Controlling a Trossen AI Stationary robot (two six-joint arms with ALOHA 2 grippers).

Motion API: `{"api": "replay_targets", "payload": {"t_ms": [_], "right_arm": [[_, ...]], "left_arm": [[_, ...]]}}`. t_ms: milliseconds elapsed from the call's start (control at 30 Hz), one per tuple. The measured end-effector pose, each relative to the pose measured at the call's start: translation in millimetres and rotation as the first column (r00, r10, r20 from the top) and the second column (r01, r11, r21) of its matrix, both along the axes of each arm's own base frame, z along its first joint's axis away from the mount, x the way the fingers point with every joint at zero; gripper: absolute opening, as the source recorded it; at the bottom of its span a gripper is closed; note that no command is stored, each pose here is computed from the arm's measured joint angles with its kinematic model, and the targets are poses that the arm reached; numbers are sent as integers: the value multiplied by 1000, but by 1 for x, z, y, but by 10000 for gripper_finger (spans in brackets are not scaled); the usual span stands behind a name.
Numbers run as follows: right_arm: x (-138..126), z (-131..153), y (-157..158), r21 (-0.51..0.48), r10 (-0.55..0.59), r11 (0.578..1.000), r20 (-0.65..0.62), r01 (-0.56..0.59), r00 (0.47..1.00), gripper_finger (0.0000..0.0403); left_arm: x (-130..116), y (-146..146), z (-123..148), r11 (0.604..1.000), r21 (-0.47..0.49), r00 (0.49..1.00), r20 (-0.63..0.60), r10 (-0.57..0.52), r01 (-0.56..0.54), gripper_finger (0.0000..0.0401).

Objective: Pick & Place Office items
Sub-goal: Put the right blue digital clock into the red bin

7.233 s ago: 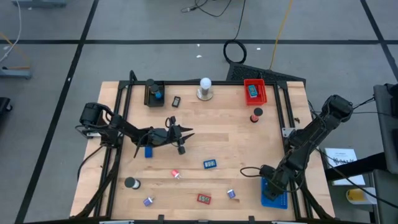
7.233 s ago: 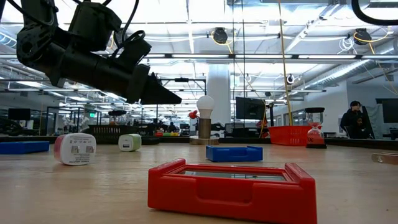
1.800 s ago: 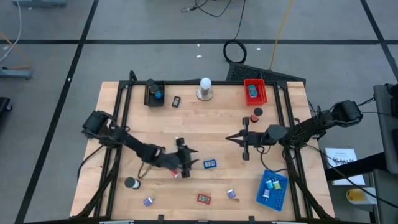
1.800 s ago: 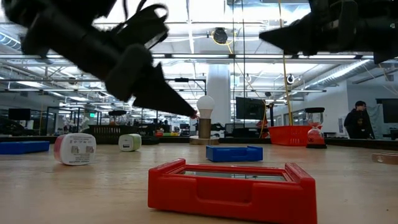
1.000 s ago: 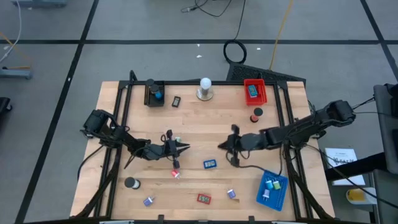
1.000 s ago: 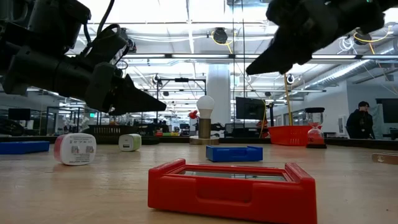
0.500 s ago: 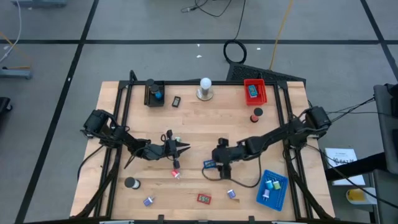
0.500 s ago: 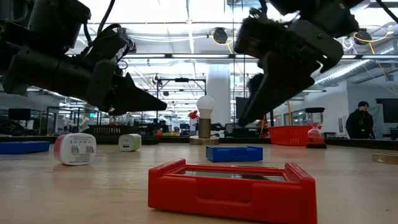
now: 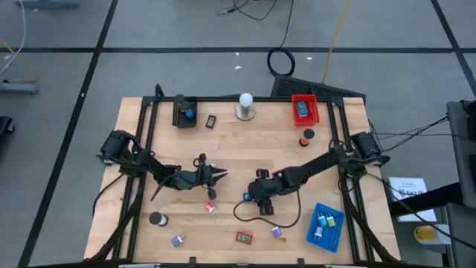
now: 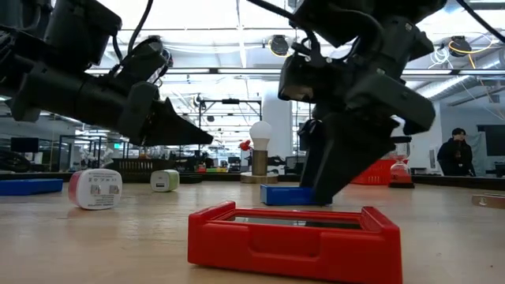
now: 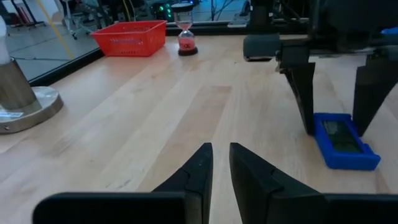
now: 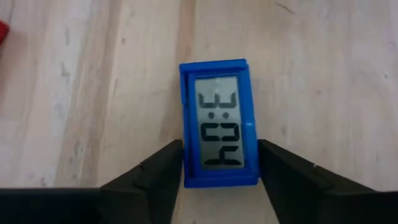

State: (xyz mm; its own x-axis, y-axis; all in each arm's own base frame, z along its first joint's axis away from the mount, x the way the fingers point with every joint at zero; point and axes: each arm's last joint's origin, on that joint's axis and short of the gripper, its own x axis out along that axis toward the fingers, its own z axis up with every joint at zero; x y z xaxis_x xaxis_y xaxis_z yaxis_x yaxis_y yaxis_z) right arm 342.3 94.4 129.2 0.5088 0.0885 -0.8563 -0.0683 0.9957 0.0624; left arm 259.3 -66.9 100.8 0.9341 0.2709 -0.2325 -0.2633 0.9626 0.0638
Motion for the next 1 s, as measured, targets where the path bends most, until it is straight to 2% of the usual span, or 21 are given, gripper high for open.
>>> {"api": "replay_targets", "payload": {"t_ms": [133, 267, 400, 533, 700, 833, 900, 933, 1000], "right_arm": [[-4, 3, -7, -34, -87, 996, -26, 86, 996, 153], [-13, 10, -15, -87, -275, 959, -50, 270, 960, 147], [-37, 23, -17, -141, -511, 853, -31, 503, 859, 153], [-79, 25, -16, -76, -709, 705, -51, 705, 704, 167], [-129, 9, -23, 7, -852, 517, -87, 856, 515, 156], [-154, -1, -38, 62, -921, 376, -84, 925, 380, 156], [-162, -3, -43, 81, -932, 348, -79, 934, 354, 165], [-165, -3, -45, 89, -933, 347, -72, 933, 354, 170], [-167, -1, -47, 94, -922, 378, -48, 921, 383, 184]], "left_arm": [[0, 0, 0, 1000, 0, 1000, -2, -1, 1, 63], [0, 0, -1, 1000, -6, 1000, -7, 2, -2, 63], [0, 0, -1, 1000, -9, 1000, -10, 3, -3, 63], [0, 0, -1, 1000, -10, 1000, -10, 4, -4, 63], [0, 0, -1, 1000, -7, 1000, -12, 3, -3, 63], [0, 1, -1, 1000, -7, 1000, -12, 6, -6, 63], [0, 2, -1, 1000, -11, 1000, -11, 10, -10, 63], [0, 2, -1, 1000, -11, 1000, -11, 12, -12, 63], [0, 4, -1, 1000, -11, 1000, -11, 17, -17, 63]]}}
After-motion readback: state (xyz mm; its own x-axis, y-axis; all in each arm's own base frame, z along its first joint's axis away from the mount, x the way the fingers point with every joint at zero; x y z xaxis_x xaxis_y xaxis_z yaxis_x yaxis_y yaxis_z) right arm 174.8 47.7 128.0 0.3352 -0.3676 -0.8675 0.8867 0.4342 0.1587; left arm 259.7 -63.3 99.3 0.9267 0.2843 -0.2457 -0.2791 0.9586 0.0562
